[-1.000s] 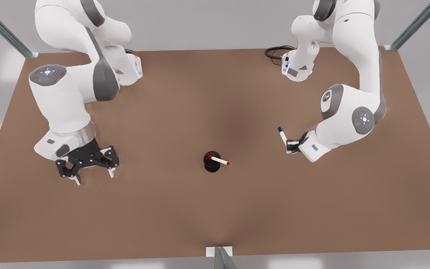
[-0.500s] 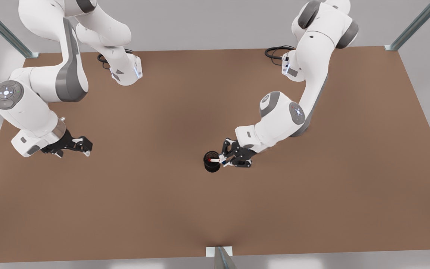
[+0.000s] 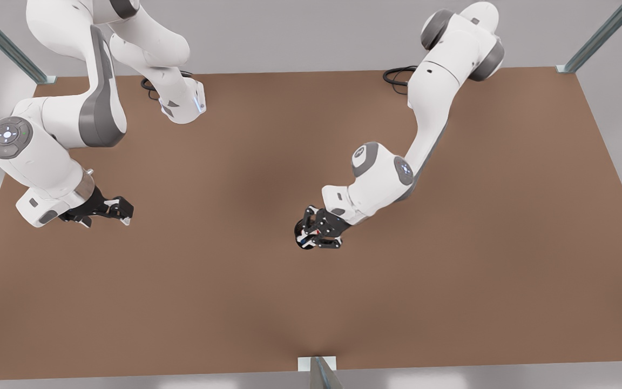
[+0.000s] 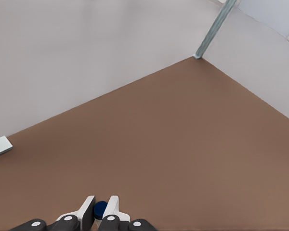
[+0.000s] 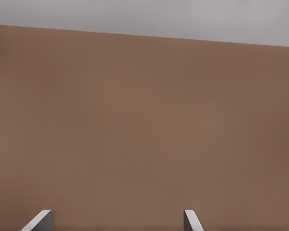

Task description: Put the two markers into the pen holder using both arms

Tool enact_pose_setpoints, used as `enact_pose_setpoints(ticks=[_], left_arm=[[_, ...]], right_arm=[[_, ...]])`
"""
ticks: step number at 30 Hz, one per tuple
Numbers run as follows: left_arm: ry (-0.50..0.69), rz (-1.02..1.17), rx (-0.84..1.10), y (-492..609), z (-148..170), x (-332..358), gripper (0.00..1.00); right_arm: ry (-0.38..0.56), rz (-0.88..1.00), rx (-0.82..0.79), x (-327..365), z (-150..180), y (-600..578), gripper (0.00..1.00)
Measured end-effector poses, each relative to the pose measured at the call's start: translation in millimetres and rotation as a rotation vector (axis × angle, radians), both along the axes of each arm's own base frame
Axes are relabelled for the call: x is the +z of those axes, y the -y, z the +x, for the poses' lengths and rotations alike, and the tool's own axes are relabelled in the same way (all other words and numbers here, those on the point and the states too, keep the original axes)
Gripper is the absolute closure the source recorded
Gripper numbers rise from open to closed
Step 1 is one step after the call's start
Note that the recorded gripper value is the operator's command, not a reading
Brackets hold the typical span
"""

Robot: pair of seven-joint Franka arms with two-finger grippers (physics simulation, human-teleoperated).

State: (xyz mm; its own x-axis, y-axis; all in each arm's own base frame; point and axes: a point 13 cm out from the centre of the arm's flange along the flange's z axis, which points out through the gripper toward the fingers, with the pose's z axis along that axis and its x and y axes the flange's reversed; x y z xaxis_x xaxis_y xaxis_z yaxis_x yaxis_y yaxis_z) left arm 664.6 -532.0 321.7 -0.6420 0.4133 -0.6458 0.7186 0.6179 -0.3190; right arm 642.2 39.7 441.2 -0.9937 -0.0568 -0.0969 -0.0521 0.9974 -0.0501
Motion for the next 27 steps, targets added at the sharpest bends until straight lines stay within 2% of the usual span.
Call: enact_pose_setpoints(ticks=[11, 27], left_arm=[[0.034, 0.074, -0.046, -7.3, -32.0, -42.9, 0.79], [0.105, 0.095, -0.060, 5.3, -39.4, -78.3, 0.79]], right_arm=[[-0.004, -0.001, 0.004, -0.7, -0.6, 0.4, 0.00], [-0.002, -0.002, 0.008, -0.8, 0.0, 0.4, 0.00]])
